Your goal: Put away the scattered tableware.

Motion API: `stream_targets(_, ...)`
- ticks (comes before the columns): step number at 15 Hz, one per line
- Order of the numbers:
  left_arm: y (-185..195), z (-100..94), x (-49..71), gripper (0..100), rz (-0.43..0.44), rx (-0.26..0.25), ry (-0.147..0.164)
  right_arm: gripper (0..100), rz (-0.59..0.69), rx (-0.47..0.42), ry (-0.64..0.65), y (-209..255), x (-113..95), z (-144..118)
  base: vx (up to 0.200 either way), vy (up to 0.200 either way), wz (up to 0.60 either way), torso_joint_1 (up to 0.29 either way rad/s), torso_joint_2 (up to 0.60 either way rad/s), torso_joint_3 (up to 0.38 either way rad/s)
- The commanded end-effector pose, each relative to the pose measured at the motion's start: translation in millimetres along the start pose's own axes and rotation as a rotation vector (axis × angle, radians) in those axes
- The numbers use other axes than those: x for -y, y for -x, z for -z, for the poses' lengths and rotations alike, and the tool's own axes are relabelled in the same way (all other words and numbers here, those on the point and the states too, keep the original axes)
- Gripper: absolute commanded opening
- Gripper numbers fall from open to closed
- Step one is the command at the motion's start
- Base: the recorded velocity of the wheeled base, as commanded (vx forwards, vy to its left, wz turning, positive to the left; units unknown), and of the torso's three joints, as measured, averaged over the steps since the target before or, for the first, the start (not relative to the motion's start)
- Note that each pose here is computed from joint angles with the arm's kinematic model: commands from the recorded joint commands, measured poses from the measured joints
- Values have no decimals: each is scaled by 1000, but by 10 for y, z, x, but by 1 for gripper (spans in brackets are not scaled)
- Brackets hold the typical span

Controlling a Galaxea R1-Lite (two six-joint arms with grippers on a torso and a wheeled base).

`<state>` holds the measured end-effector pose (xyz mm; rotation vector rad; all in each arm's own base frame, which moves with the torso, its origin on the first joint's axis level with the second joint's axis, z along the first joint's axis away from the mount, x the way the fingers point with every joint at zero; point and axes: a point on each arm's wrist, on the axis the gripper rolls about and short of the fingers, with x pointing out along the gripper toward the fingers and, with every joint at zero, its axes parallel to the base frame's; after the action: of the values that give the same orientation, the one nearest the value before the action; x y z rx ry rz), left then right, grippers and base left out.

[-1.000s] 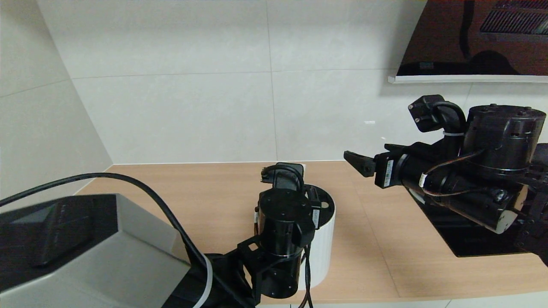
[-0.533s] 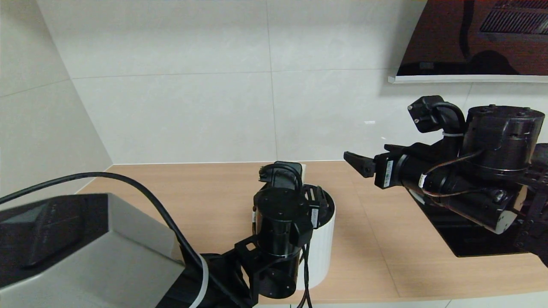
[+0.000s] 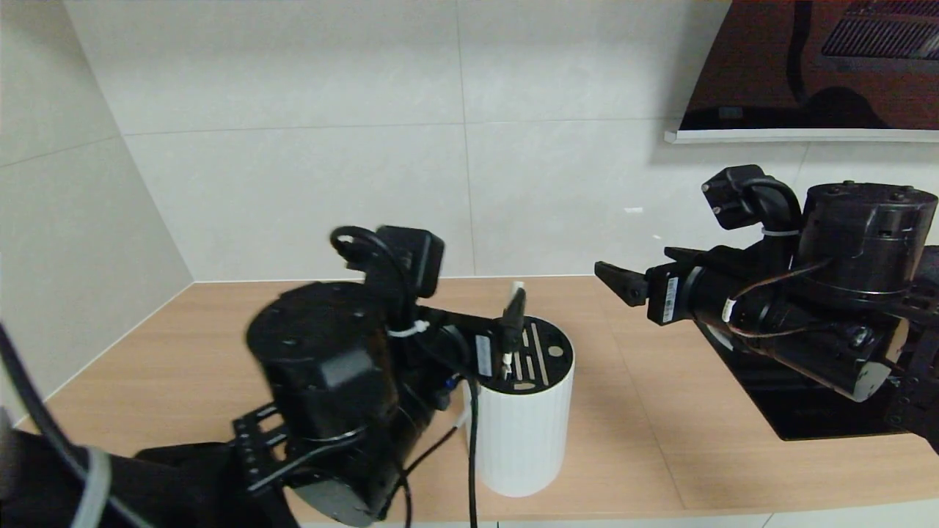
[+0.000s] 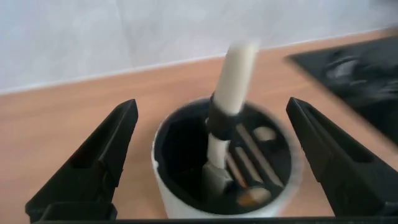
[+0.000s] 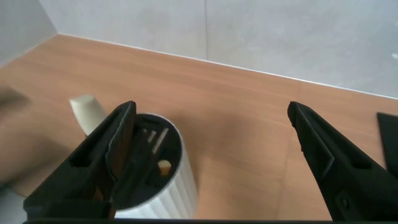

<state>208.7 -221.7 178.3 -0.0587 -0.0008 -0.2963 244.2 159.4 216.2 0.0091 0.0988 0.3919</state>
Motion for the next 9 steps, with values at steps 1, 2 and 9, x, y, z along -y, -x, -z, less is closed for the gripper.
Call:
stream_targets(1,226,-488,-380,100,-58,144,35,100,33,-16,22,8,90,46,0,0,0,0,0,0)
stream_targets(2,445,-699,-598,100,-95,215,57,100,85,-11,30,35,225,32,0,0,0,0,0,0)
stream_targets(9,1826,-818,-1413,100,-200,263,18,100,243,221,-7,1288,615,-248,0,0,0,0,0,0)
